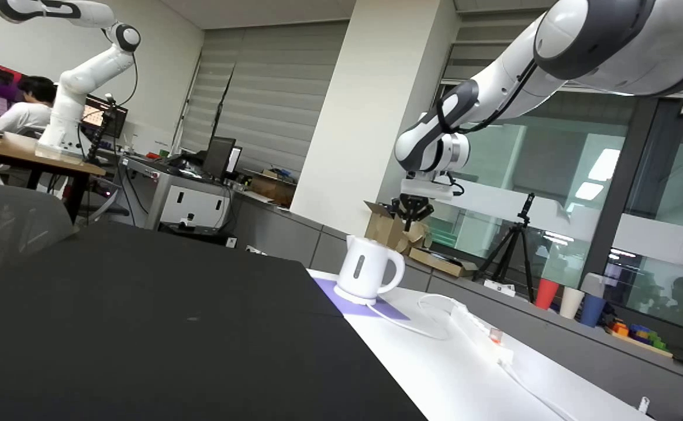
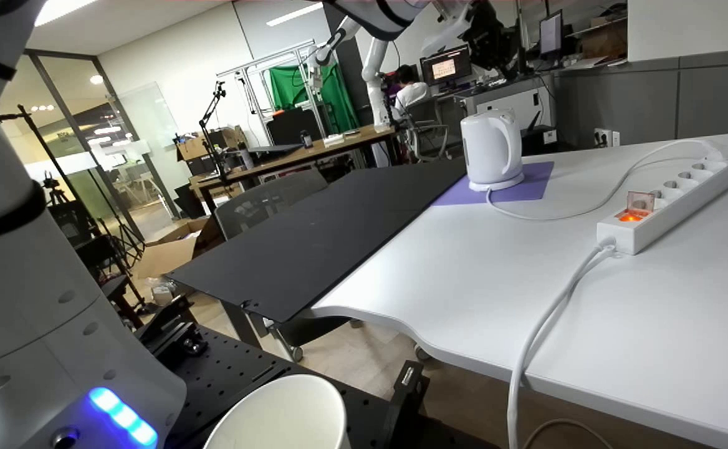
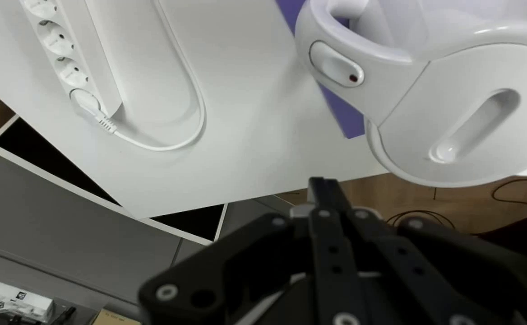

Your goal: Turn on the electric kettle

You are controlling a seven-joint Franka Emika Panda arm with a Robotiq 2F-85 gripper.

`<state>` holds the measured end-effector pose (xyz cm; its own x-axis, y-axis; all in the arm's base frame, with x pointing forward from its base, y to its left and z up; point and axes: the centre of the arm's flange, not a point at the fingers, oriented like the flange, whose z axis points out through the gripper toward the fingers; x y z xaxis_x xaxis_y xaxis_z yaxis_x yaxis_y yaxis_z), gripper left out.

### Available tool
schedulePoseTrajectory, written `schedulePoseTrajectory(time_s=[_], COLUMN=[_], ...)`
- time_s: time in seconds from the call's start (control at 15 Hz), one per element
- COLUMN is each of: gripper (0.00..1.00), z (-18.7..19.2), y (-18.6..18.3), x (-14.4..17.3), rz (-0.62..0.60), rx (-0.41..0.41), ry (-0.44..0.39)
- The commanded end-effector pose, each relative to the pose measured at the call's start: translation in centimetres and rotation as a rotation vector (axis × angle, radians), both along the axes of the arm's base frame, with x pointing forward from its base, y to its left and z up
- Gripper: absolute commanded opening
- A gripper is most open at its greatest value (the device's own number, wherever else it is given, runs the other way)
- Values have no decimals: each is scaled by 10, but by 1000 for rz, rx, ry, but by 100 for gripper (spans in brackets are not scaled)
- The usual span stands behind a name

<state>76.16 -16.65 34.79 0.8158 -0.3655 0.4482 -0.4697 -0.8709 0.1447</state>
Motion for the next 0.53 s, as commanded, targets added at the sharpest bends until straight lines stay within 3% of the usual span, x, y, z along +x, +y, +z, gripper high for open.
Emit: schedulePoseTrajectory(time_s=[0.0,0.47], gripper=[0,0], z=[30,48], y=[-4,-9], x=[2,-2], rz=[18,31], rx=[73,161], ry=[66,136])
